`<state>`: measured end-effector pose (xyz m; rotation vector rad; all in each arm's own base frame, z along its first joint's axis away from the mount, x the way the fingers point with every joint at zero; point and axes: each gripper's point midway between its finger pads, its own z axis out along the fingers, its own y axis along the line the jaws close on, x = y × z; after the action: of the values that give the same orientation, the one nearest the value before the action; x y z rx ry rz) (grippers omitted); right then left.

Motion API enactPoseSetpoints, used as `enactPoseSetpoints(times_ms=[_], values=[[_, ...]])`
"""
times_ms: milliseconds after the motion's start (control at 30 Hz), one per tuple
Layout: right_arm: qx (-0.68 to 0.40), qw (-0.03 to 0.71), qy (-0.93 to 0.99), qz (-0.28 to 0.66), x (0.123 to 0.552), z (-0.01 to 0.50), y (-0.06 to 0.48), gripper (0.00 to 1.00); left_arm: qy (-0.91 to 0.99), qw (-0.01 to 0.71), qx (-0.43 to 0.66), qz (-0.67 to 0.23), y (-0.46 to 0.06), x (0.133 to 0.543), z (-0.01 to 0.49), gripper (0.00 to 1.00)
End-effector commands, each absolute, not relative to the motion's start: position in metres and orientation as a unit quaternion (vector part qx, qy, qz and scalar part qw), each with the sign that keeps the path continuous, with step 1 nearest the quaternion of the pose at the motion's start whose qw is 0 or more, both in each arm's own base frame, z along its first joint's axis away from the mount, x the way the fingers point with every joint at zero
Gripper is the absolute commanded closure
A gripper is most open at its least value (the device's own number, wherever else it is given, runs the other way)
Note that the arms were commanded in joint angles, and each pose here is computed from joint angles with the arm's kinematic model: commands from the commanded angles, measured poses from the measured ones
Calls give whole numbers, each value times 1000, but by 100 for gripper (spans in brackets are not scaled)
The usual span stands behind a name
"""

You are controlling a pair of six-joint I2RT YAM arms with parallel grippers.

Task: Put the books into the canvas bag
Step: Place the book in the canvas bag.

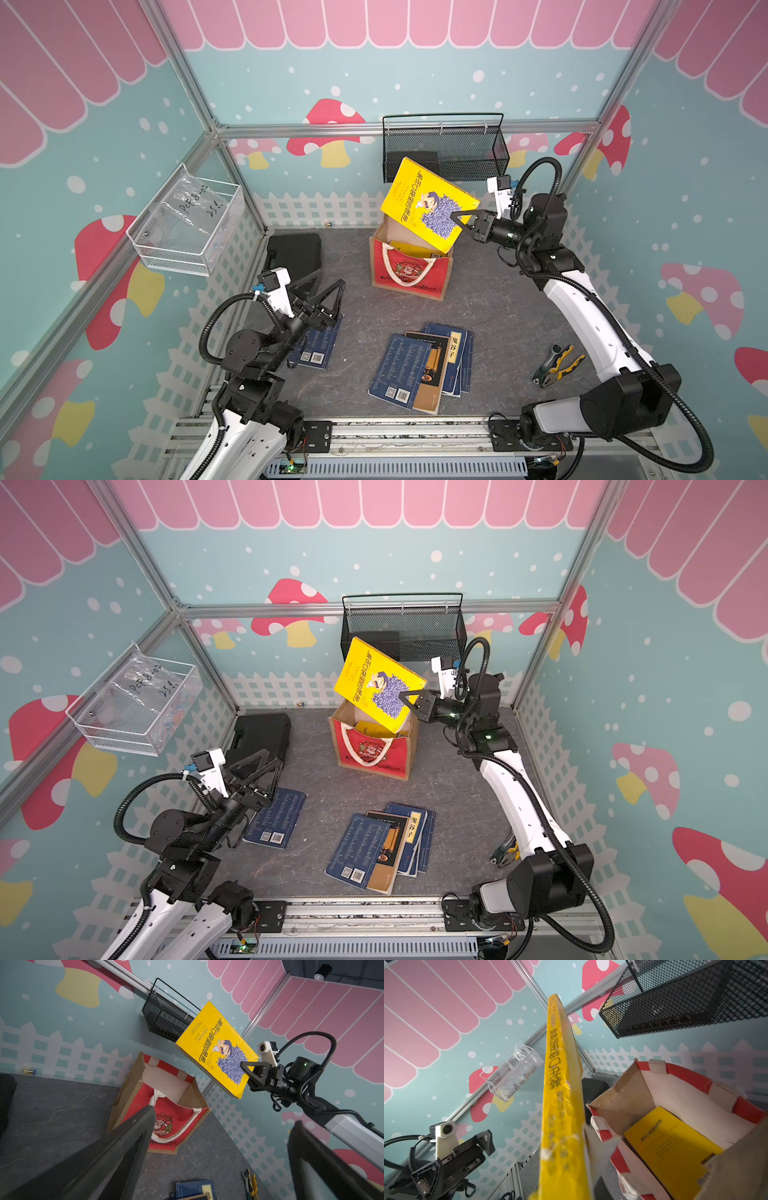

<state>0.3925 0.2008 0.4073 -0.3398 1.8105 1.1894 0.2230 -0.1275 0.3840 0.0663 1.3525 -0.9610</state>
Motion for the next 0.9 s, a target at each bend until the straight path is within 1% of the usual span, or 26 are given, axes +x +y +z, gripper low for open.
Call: enactPoseSetpoints(times_ms=[0,200,433,767,867], values=[[-176,413,759,472,391,392,206,100,640,659,33,-394,-126,229,357,1],[-163,393,807,410,417,364,197,100,633,661,36,-401,-127,228,357,1],[-161,341,835,402,439,327,202,100,620,669,32,-408,-124,224,361,1],[-169,327,857,362,468,314,203,100,607,680,23,-411,-117,220,362,1],[-180,338,853,355,473,326,208,100,605,679,23,-415,-117,220,363,1]])
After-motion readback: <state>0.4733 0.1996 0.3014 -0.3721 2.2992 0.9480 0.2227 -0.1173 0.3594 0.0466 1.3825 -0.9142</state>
